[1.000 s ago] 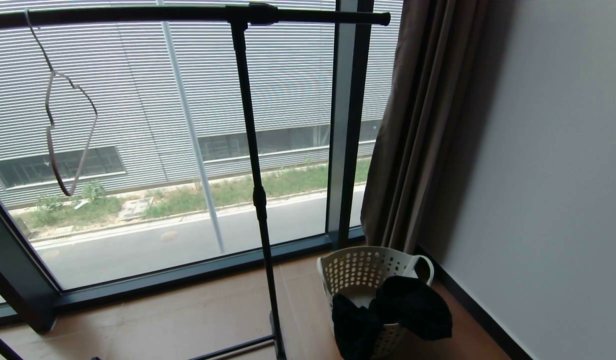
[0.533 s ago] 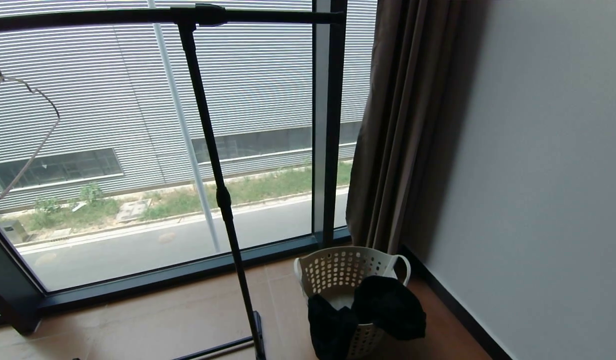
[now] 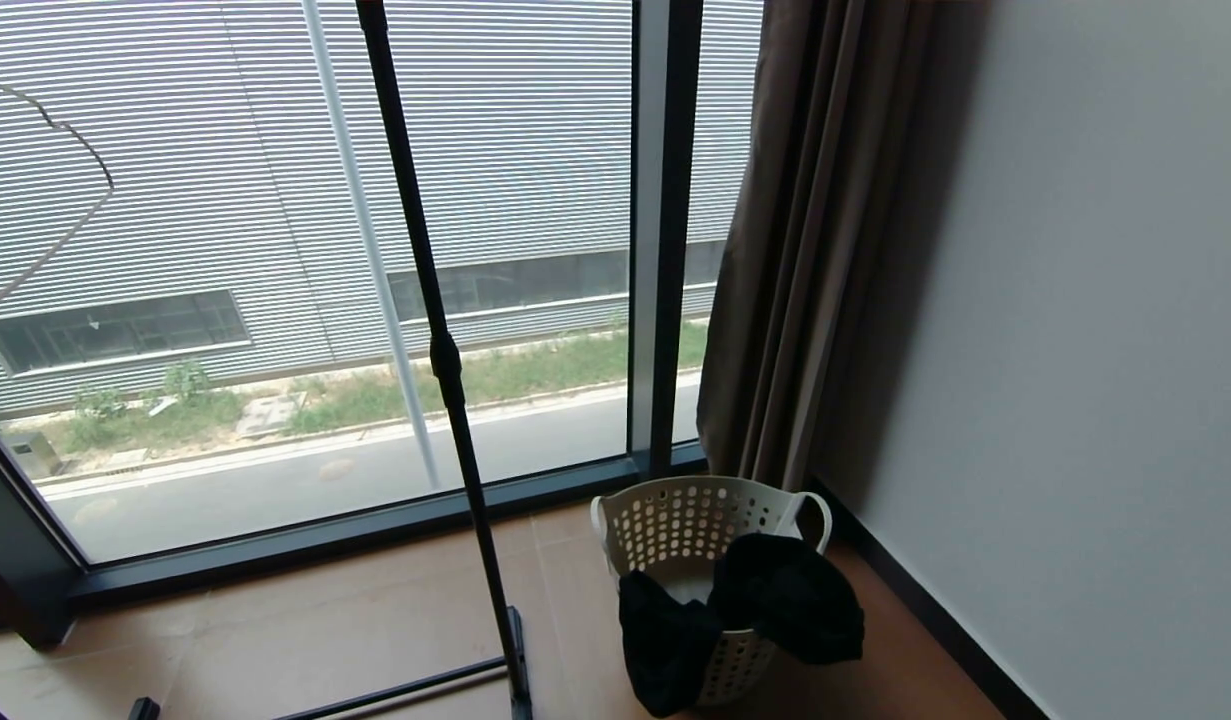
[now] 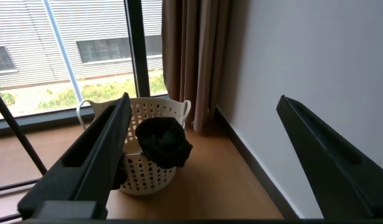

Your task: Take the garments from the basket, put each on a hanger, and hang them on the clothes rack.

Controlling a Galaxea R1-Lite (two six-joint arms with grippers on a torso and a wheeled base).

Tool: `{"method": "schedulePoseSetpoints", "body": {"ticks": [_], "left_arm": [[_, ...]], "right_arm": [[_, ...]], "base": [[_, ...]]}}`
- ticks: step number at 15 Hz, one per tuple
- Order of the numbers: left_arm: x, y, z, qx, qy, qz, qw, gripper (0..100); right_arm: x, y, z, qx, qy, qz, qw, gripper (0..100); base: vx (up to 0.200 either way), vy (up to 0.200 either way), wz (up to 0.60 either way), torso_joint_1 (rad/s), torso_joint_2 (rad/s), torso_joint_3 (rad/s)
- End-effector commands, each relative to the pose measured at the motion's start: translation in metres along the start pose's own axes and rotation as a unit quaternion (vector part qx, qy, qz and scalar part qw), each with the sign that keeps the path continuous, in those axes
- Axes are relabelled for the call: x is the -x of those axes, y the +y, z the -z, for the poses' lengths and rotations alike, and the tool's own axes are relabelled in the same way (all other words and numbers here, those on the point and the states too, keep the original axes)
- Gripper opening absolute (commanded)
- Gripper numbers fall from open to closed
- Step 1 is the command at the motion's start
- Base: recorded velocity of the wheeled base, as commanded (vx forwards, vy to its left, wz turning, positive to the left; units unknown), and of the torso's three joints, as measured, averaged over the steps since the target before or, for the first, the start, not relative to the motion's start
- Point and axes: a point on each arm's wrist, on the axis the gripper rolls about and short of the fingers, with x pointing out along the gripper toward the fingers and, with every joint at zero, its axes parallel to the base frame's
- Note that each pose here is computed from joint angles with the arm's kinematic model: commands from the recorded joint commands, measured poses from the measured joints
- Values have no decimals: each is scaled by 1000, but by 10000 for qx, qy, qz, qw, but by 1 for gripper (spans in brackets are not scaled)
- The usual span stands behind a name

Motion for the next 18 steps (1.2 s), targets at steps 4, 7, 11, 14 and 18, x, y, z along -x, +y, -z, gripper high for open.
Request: {"method": "schedulePoseSetpoints", "body": {"ticks": [4, 7, 11, 14, 18], "left_arm": [[0, 0, 0, -6, -8, 6, 10000, 100], [0, 0, 0, -14, -8, 6, 10000, 100], [0, 0, 0, -44, 8, 6, 10000, 100], [0, 0, 0, -44, 0, -1, 10000, 100], [0, 0, 0, -29, 0, -9, 10000, 100]], "right_arm": [[0, 0, 0, -44, -15, 5, 10000, 100], [0, 0, 0, -44, -15, 5, 10000, 100], [0, 0, 0, -44, -15, 5, 10000, 100], [0, 0, 0, -44, -15, 5, 10000, 100], [0, 0, 0, -44, -15, 5, 10000, 100]], "base": [[0, 0, 0, -7, 57, -27], [0, 0, 0, 1, 7, -178], [0, 0, 0, 2, 2, -199], [0, 0, 0, 7, 7, -202], [0, 0, 0, 4, 4, -196]]}}
